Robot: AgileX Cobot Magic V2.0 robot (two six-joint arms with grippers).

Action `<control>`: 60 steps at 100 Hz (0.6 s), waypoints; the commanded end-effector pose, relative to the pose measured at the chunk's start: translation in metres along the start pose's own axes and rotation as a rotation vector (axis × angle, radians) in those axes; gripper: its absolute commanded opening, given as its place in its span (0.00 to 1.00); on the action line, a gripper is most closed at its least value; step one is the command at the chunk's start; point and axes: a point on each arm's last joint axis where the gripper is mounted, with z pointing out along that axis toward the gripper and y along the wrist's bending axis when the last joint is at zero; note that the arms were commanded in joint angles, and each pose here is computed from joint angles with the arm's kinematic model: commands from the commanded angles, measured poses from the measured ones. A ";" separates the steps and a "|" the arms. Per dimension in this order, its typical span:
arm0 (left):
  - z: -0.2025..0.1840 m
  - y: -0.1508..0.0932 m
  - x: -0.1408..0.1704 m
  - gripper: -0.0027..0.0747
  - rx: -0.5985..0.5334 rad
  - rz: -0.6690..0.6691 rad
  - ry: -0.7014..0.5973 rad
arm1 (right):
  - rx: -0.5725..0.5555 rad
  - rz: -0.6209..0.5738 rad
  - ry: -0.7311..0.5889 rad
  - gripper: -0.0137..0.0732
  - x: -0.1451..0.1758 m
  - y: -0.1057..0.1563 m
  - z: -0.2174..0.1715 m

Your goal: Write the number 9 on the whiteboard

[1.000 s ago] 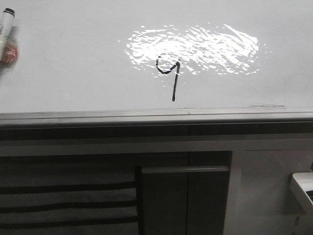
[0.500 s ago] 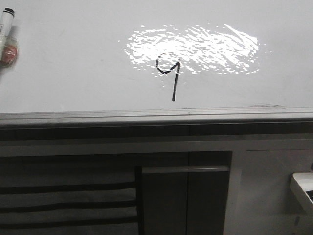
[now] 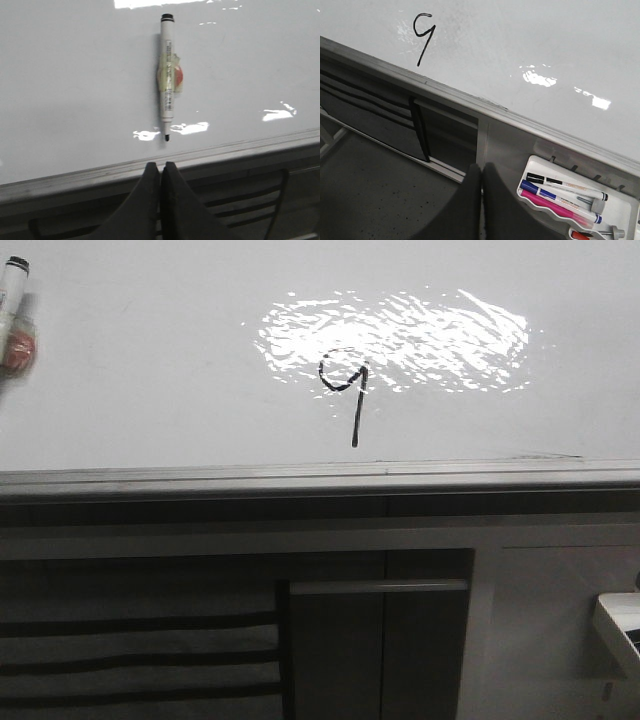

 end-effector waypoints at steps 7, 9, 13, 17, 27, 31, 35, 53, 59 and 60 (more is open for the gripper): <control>-0.009 0.004 0.021 0.01 -0.085 0.033 -0.176 | 0.015 -0.019 -0.073 0.07 -0.011 -0.001 -0.002; -0.010 0.005 0.024 0.01 -0.093 0.034 -0.195 | 0.015 -0.019 -0.073 0.07 -0.011 -0.001 -0.002; -0.010 0.005 0.033 0.01 -0.107 0.031 -0.219 | 0.015 -0.019 -0.073 0.07 -0.011 -0.001 -0.002; -0.009 0.005 0.041 0.01 -0.116 0.024 -0.232 | 0.015 -0.019 -0.073 0.07 -0.011 -0.001 -0.002; -0.002 0.007 0.054 0.01 -0.139 0.004 -0.254 | 0.015 -0.019 -0.073 0.07 -0.011 -0.002 -0.002; -0.002 0.007 0.057 0.01 -0.141 -0.006 -0.250 | 0.019 -0.022 -0.074 0.07 -0.011 -0.002 -0.002; -0.002 0.007 0.057 0.01 -0.142 -0.006 -0.248 | 0.019 -0.022 -0.074 0.07 -0.011 -0.002 -0.002; -0.002 0.007 0.056 0.01 -0.133 -0.041 -0.262 | 0.018 -0.022 -0.078 0.07 -0.012 -0.002 -0.002; -0.002 0.007 0.056 0.01 -0.129 -0.063 -0.264 | 0.018 -0.022 -0.078 0.07 -0.012 -0.002 -0.002; -0.002 0.007 0.056 0.01 -0.129 -0.063 -0.264 | 0.018 -0.022 -0.078 0.07 -0.012 -0.002 -0.002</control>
